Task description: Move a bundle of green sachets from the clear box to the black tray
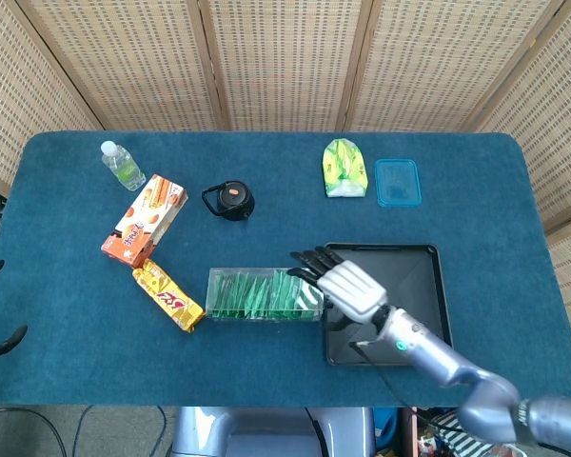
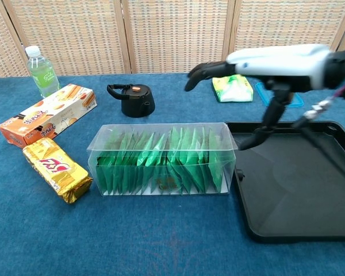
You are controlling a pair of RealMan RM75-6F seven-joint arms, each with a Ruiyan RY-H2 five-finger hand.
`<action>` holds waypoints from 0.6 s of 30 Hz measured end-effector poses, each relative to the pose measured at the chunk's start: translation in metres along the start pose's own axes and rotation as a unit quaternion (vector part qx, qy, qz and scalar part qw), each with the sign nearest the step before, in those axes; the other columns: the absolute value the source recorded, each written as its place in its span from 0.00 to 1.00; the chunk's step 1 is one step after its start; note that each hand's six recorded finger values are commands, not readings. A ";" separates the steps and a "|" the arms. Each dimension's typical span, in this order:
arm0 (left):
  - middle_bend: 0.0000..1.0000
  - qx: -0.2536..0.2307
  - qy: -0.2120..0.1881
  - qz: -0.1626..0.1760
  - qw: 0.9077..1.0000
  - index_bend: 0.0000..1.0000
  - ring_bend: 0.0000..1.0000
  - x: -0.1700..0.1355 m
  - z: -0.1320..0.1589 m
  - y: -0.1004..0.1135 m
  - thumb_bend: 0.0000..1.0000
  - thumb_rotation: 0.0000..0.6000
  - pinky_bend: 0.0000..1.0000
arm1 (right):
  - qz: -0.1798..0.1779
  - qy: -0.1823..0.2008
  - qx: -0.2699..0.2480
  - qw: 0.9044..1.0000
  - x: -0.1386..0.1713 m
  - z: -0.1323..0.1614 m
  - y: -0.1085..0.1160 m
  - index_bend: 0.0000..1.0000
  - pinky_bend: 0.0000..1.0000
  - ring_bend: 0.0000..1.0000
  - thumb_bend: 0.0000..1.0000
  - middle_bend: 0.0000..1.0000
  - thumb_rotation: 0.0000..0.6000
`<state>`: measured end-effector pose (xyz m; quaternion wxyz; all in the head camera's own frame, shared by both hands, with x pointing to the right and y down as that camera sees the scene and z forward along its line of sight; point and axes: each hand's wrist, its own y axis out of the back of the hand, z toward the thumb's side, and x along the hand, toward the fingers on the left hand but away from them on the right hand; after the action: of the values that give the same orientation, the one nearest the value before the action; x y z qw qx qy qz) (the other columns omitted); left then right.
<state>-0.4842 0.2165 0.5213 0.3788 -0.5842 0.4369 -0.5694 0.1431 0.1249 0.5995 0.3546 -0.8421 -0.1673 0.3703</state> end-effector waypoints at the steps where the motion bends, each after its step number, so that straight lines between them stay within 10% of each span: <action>1: 0.00 0.000 0.000 0.000 1.000 0.00 0.00 0.000 0.000 0.000 0.23 1.00 0.00 | 0.002 -0.001 0.003 1.000 -0.006 0.002 -0.001 0.17 0.00 0.00 0.30 0.00 1.00; 18: 0.00 -0.007 0.002 -0.014 1.000 0.00 0.00 0.005 -0.002 -0.004 0.23 1.00 0.00 | 0.044 -0.056 0.025 0.997 -0.068 0.033 -0.025 0.17 0.00 0.00 0.31 0.00 1.00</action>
<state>-0.4861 0.2134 0.5268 0.3663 -0.5918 0.4334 -0.5725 0.0728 0.1207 0.6358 0.3489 -0.8173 -0.1408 0.4364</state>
